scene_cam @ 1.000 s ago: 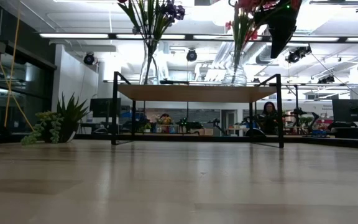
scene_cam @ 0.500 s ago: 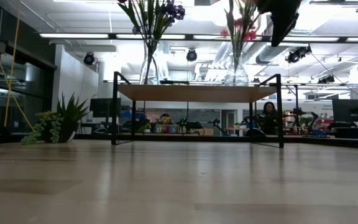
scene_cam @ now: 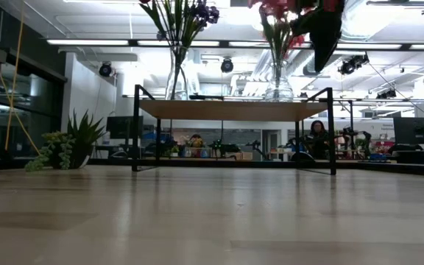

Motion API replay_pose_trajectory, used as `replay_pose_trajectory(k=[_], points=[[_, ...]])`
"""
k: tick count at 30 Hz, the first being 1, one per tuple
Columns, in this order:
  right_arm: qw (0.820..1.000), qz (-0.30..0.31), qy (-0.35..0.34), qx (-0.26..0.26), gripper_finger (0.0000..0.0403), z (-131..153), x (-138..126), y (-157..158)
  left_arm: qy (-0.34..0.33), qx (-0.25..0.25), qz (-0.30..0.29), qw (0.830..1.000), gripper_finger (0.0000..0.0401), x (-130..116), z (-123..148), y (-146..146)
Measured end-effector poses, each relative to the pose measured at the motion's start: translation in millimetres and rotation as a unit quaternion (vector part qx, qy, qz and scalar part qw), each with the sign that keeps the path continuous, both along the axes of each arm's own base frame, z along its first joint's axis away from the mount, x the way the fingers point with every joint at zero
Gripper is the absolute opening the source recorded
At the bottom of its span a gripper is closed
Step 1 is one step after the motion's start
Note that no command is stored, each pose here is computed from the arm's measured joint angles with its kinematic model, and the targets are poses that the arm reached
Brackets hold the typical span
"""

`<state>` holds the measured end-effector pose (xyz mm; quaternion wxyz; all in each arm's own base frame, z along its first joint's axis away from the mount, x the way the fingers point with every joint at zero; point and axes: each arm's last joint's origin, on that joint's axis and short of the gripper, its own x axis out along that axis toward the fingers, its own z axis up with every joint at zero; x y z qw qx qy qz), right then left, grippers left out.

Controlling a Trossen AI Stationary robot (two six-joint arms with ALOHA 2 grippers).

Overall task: Pick and place flowers into a vace then onto a shelf
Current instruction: Put the right flowers transparent vase on the shelf

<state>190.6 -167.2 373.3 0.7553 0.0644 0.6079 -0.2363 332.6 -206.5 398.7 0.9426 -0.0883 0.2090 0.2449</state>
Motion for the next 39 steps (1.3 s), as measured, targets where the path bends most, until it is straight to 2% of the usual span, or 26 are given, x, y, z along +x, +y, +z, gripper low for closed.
replay_pose_trajectory(k=[11, 23, 39], points=[[0.999, -0.009, 0.031, 0.019, 0.0237, 0.8, -8.7, 7.7, 0.011, 0.023, 0.011, 1.0, 0.0353, -2.4, -2.1, 2.4], [1.0, -0.012, 0.011, -0.004, 0.0239, 12.0, -10.8, 9.1, -0.014, 0.058, 0.049, 0.997, 0.0353, -2.9, 0.3, 4.9], [1.0, -0.01, 0.008, -0.011, 0.0233, 12.7, -9.3, 7.7, -0.021, 0.057, 0.052, 0.997, 0.0353, -2.4, 1.2, 4.7]])
